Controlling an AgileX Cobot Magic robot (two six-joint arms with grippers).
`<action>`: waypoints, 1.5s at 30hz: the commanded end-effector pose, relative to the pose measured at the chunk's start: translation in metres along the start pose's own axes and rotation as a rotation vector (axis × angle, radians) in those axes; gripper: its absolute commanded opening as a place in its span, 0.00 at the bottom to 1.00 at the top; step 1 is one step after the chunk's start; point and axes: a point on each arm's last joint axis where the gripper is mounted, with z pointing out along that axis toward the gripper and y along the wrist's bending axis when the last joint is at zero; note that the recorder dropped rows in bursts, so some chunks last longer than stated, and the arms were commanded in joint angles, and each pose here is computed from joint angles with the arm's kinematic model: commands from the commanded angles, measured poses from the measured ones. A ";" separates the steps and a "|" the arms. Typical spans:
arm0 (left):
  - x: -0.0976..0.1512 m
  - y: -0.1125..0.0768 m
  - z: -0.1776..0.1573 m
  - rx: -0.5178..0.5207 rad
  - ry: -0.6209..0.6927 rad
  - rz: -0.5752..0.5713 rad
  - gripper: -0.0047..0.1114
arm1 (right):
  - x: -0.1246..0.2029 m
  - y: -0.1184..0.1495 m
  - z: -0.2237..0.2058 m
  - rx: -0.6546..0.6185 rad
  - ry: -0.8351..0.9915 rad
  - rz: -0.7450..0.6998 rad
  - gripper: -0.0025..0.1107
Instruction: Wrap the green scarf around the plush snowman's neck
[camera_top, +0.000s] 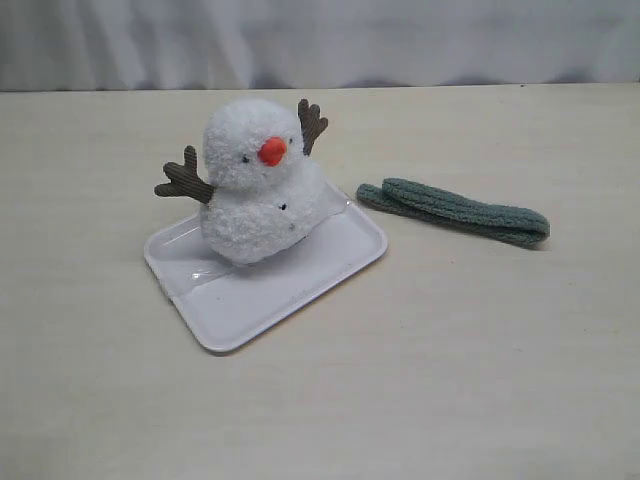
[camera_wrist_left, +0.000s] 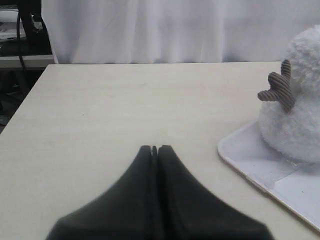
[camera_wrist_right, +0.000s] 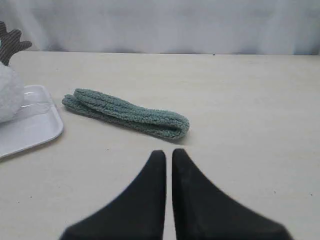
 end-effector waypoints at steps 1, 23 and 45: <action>0.000 0.000 0.000 -0.001 -0.009 -0.008 0.04 | -0.008 0.000 -0.001 0.000 -0.100 0.000 0.06; 0.000 0.000 0.000 -0.001 -0.009 -0.008 0.04 | -0.112 -0.001 -0.053 -0.143 -0.757 0.333 0.11; 0.000 0.000 0.000 -0.001 -0.011 -0.008 0.04 | -0.183 0.008 0.111 -0.144 0.477 0.055 0.65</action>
